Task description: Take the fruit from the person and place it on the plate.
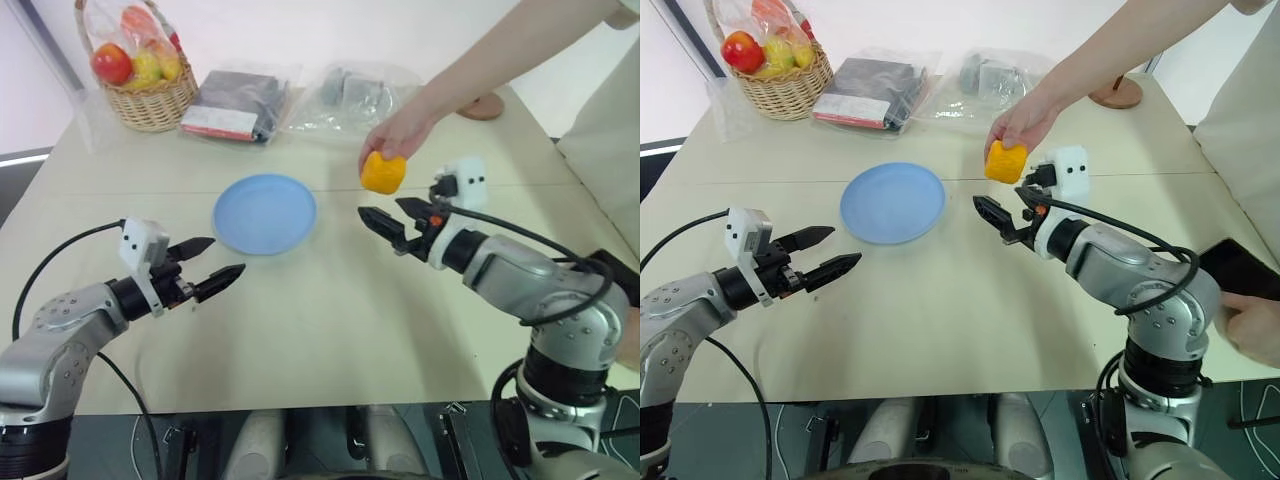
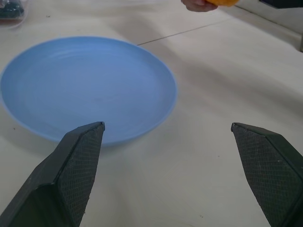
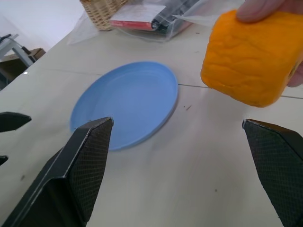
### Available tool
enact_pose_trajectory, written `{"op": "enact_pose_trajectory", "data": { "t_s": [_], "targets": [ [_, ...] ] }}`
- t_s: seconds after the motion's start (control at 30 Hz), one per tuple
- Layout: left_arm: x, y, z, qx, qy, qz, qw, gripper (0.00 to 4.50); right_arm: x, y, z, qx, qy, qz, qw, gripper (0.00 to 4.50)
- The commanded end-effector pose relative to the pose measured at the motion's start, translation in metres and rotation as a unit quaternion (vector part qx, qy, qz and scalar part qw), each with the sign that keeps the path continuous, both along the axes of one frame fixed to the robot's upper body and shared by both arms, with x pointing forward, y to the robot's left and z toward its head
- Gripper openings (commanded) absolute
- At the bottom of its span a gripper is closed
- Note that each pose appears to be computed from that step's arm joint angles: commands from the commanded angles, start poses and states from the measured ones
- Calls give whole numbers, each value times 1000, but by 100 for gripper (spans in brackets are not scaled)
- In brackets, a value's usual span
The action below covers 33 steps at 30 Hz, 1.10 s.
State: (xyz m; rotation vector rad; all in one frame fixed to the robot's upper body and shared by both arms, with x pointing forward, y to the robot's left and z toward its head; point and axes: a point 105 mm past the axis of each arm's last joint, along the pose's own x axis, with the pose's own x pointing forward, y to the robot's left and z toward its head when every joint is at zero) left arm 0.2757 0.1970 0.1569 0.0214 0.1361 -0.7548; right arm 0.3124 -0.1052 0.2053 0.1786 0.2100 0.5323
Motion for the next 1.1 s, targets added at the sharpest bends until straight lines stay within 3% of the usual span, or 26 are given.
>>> {"op": "enact_pose_trajectory", "data": {
  "t_s": [0.03,0.37,1.1],
  "targets": [
    [-1,-2,10,4,-21,-2,1000,450,6,1,5,-6,-1,-36,999,445],
    [-4,-3,9,4,-24,4,1000,450,28,-16,11,-18,9,-123,992,445],
    [-3,-3,9,8,-25,5,1000,450,40,10,31,13,-6,-111,994,445]
  ]
}}
